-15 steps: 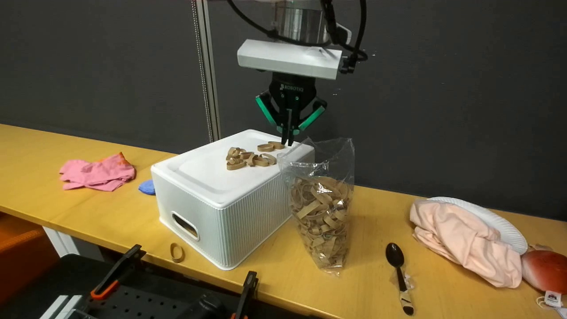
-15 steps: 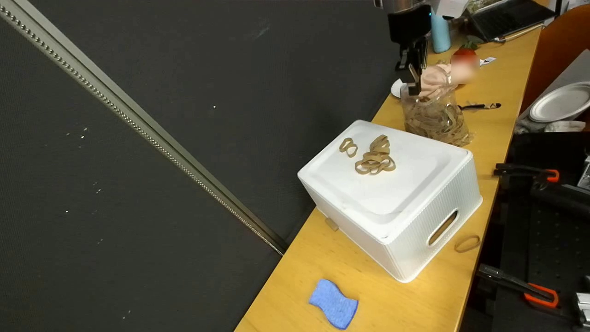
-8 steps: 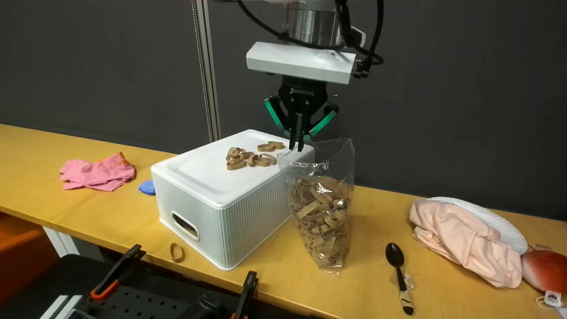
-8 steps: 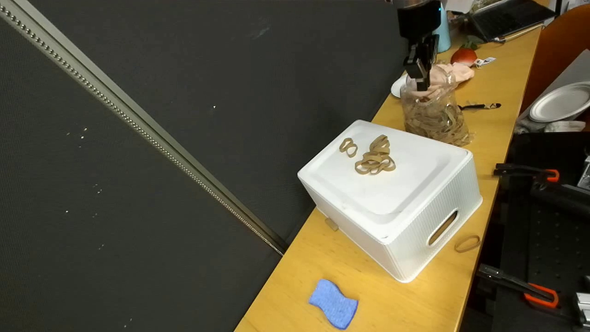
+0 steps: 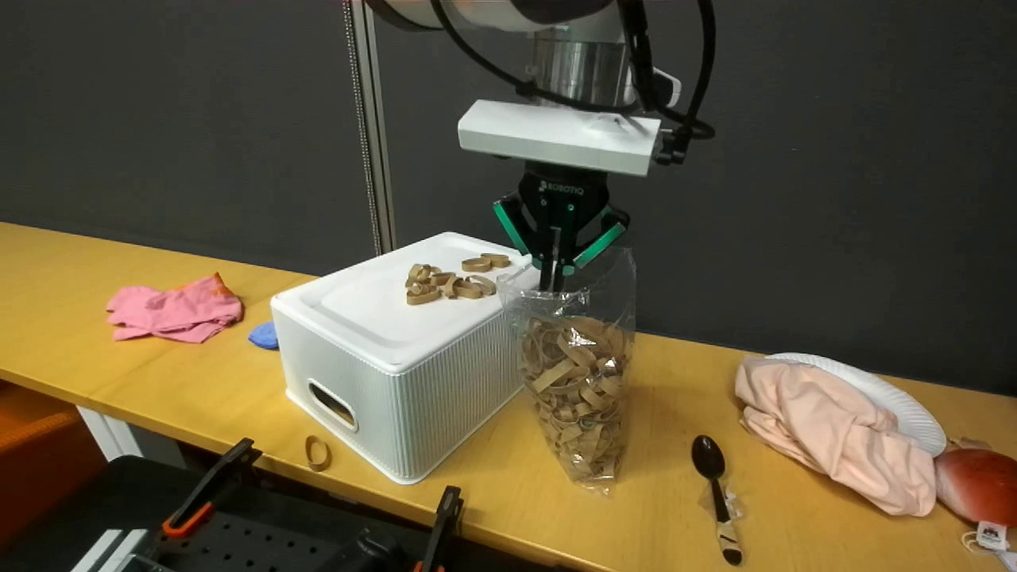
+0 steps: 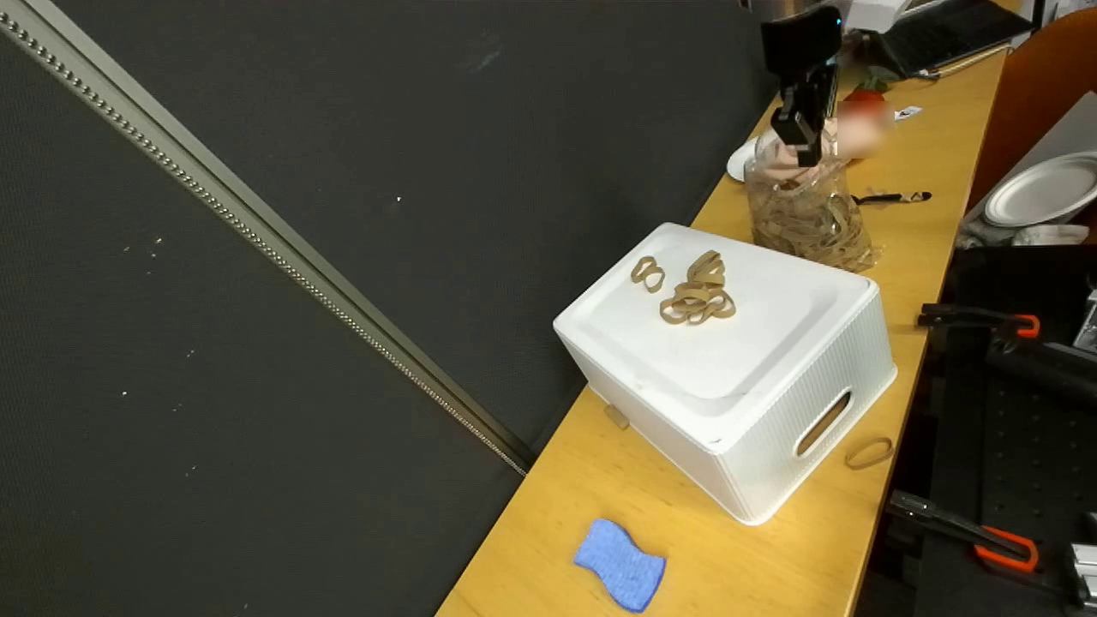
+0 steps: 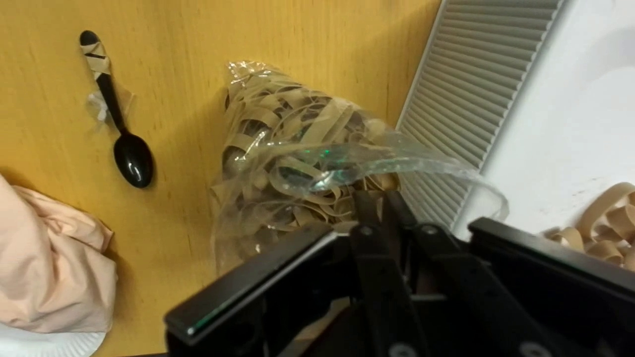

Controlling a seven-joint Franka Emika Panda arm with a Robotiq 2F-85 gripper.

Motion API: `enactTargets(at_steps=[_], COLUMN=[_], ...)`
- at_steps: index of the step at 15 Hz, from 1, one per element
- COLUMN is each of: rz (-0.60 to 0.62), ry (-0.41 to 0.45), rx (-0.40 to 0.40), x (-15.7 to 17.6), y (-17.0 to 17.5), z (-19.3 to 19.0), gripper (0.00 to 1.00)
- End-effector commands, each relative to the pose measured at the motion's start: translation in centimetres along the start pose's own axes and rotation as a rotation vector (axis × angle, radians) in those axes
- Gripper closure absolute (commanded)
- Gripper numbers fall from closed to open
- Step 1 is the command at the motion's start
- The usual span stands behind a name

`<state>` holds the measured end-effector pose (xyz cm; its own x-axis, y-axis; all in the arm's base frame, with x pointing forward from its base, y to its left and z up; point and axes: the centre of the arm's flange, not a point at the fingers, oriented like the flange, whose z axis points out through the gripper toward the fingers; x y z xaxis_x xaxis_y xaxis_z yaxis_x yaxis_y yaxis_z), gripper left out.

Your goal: Remove some rubber bands from the plastic and put them on the white box

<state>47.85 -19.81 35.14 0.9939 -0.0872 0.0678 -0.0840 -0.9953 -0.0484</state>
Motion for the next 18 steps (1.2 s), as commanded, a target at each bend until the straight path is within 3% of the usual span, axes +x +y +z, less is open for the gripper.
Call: enactTargets(at_steps=[1, 18], rz=[0.036, 0.092], ry=[0.005, 0.008], rx=[-0.047, -0.098], x=[0.2, 4.7], y=[0.6, 0.6], z=[1.1, 8.6], gripper=[0.98, 0.99])
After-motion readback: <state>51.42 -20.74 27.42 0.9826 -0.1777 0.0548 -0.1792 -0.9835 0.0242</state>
